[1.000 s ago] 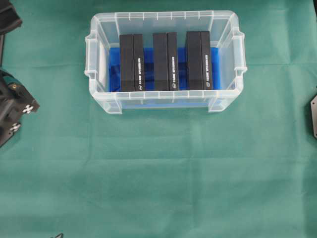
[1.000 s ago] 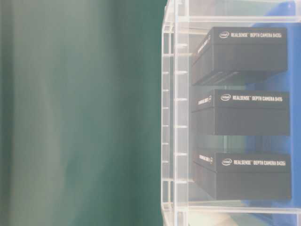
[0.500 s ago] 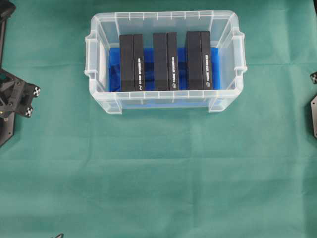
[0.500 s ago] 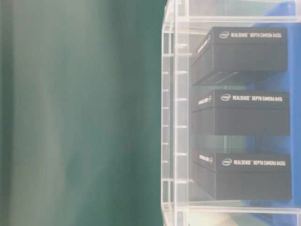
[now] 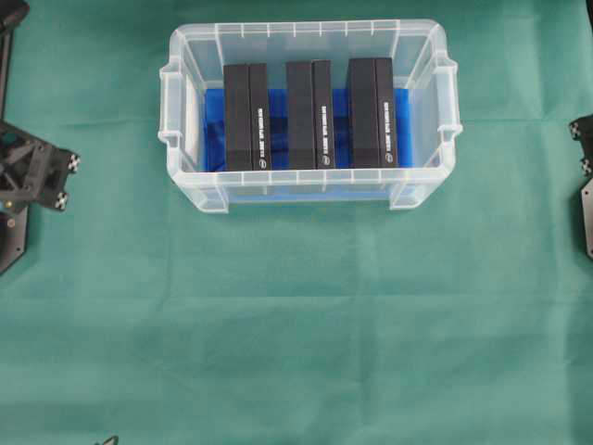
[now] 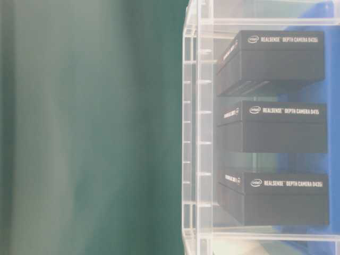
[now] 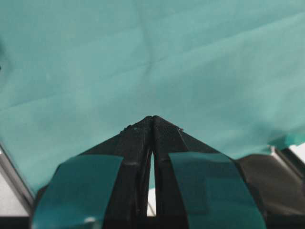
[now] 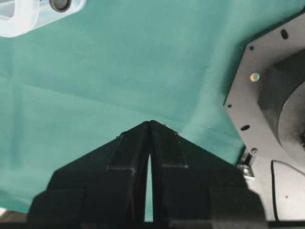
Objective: Take out the box from the case.
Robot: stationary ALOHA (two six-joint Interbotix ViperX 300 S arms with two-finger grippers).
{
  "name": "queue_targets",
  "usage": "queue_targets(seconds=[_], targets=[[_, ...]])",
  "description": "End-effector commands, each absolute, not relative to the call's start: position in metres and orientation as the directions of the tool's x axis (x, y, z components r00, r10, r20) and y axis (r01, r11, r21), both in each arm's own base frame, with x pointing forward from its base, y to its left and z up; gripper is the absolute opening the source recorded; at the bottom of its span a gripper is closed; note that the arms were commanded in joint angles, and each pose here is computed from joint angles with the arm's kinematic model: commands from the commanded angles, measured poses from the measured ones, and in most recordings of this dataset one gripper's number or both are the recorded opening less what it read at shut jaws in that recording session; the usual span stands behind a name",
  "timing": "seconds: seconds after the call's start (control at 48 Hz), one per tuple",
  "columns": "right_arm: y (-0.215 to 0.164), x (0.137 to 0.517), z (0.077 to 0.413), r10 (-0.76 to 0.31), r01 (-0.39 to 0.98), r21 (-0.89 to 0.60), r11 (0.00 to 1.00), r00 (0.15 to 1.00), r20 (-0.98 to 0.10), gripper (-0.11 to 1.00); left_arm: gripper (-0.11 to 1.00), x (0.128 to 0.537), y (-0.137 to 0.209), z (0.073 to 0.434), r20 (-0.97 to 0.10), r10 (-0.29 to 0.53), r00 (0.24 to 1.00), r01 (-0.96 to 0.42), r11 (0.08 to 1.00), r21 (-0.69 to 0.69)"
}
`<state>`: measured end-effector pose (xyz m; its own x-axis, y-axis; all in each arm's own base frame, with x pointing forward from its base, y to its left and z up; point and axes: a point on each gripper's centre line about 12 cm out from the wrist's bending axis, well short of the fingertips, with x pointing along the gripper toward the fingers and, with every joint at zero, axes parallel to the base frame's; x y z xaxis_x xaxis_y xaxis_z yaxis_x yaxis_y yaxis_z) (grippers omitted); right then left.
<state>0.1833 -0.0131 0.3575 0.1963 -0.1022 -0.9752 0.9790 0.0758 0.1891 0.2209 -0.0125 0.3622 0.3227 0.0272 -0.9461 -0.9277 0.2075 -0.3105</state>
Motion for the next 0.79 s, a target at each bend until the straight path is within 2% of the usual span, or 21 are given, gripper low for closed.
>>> queue_targets(seconds=[0.0, 0.313, 0.458, 0.708, 0.771], targets=[[-0.014, 0.184, 0.366, -0.106, 0.975, 0.212, 0.071, 0.218, -0.970, 0.02, 0.00, 0.223, -0.007, 0.371, -0.938, 0.035, 0.344, -0.924, 0.190, -0.331], [-0.020, 0.185, 0.365, -0.122, 0.977, 0.208, 0.053, 0.213, -0.969, 0.02, 0.00, 0.219, 0.005, 0.370, -0.946, 0.053, 0.321, -0.927, 0.223, -0.302], [-0.032, 0.185, 0.362, -0.134, 0.981, 0.194, 0.016, 0.195, -0.972, 0.02, 0.00, 0.215, 0.022, 0.370, -0.952, 0.075, 0.296, -0.944, 0.174, -0.280], [-0.063, 0.187, 0.357, -0.157, 0.986, 0.160, 0.039, 0.164, -0.974, 0.02, 0.00, 0.207, 0.049, 0.370, -0.959, 0.109, 0.260, -0.950, 0.209, -0.234], [-0.072, 0.187, 0.355, -0.164, 0.987, 0.156, 0.037, 0.160, -0.973, 0.02, 0.00, 0.206, 0.058, 0.370, -0.960, 0.118, 0.256, -0.954, 0.189, -0.231]])
